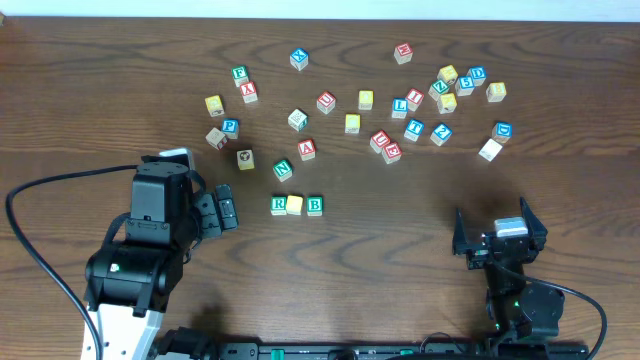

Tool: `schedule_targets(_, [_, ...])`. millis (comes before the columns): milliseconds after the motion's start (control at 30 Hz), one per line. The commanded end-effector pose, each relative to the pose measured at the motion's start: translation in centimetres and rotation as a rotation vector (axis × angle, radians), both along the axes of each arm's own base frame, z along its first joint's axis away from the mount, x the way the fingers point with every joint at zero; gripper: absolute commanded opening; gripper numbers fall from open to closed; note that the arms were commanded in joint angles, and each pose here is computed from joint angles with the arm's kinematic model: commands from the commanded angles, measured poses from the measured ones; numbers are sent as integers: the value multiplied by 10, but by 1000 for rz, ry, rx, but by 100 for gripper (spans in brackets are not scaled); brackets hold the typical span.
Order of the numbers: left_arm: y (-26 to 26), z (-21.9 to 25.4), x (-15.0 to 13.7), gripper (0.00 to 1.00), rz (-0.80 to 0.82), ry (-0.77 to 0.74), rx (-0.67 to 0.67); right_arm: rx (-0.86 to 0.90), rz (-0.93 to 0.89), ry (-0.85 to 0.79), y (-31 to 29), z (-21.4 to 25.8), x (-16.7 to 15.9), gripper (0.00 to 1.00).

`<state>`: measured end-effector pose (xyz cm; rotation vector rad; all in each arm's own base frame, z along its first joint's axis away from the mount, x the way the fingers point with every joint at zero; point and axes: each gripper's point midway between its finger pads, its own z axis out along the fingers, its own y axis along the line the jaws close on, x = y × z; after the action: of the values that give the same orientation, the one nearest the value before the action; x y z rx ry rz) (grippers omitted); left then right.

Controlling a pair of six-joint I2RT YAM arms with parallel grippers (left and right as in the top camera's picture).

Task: Spell out ROBOT
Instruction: 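Swing the right gripper up and over the back of the pile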

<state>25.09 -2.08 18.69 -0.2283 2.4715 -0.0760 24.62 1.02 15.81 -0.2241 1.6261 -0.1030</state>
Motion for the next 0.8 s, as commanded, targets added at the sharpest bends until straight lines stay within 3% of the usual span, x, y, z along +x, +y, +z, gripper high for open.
schedule_targets(0, [1,10,4,100,-3,-22,6,16,-7,1,-1,0,0,99])
schedule_targets(400, [1,10,4,100,-3,-22,6,25,24,-41,4,10,0,99])
schedule_targets(567, [1,10,4,100,-3,-22,6,110,355,-267,57,71,-20,99])
schedule_targets(600, [1,10,4,100,-3,-22,6,223,385,-329,59,96,-28,99])
schedule_targets(767, [1,10,4,100,-3,-22,6,328,395,-264,60,123,-27,99])
